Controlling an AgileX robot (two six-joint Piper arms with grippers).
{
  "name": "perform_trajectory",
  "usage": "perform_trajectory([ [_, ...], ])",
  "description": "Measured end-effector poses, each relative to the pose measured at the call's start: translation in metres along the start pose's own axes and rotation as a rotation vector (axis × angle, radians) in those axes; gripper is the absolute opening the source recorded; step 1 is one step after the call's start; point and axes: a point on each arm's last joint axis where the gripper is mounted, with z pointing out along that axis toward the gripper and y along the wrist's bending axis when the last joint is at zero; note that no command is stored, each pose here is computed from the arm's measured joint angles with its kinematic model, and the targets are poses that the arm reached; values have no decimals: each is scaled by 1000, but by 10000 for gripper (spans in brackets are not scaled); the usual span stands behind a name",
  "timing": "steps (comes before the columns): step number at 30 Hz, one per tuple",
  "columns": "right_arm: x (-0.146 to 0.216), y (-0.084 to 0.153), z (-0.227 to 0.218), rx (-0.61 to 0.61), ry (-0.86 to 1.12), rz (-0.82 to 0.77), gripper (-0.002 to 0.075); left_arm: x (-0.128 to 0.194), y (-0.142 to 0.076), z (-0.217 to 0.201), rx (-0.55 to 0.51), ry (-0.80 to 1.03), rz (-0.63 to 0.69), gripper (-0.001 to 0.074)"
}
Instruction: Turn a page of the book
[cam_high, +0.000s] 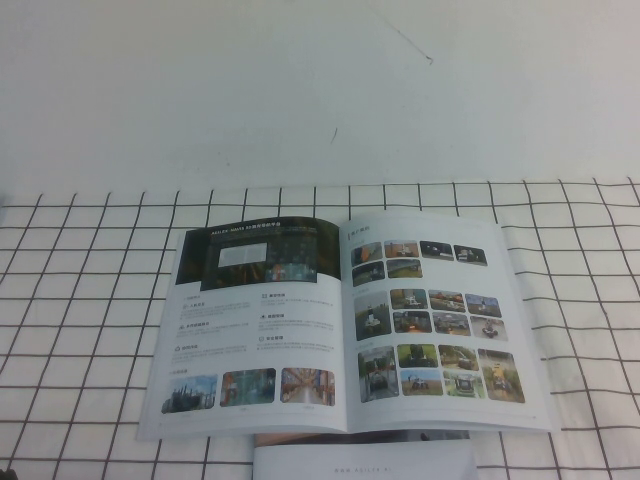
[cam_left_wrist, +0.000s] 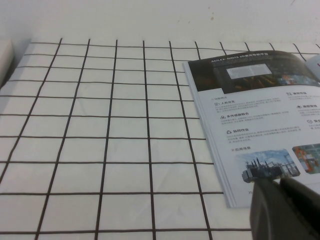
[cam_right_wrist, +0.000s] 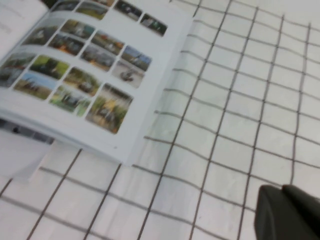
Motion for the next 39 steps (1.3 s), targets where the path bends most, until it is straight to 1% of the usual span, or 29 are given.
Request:
perform_trajectory([
  [6,19,-6,12,150,-173,33,1,0,0,0,0,1,0,-2],
  [11,49,-2,23,215,-316,36,1,0,0,0,0,3,0,-2],
  [14,64,0,30,236,-362,39,1,0,0,0,0,5,0,-2],
  [21,80,2,36,230,-216,59,1,0,0,0,0,5,0,-2],
  [30,82,-2,35,305,-194,111,1,0,0,0,0,5,0,-2],
  [39,83,-2,35,311,-193,116,1,0,0,0,0,5,0,-2],
])
